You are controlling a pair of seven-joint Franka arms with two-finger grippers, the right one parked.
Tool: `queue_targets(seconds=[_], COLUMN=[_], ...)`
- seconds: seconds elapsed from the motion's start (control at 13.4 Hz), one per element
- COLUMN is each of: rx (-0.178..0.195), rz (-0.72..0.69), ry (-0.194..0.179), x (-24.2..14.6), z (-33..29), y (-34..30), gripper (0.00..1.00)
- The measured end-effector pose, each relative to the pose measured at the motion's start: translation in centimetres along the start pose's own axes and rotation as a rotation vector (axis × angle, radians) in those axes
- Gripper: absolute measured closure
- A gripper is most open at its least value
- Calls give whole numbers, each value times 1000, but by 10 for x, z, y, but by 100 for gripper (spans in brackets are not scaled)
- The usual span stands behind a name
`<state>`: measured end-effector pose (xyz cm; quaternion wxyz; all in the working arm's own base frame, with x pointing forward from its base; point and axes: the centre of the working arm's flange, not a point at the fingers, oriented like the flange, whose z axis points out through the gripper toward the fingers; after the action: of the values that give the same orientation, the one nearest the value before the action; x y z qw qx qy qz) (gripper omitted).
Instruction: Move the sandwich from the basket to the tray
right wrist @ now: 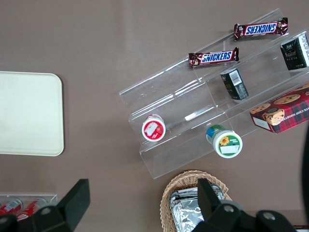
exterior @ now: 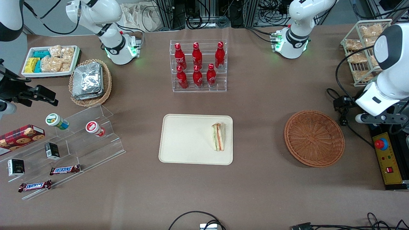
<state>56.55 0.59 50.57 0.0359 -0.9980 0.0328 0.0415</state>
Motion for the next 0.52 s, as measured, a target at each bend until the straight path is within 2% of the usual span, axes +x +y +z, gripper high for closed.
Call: queue_targets(seconds=[0.22, 0.52], rx=[7, -1], rz=[-7, 32], ry=[24, 14], x=[4, 10], z=[-12, -28], y=[-6, 5], gripper=[0, 0])
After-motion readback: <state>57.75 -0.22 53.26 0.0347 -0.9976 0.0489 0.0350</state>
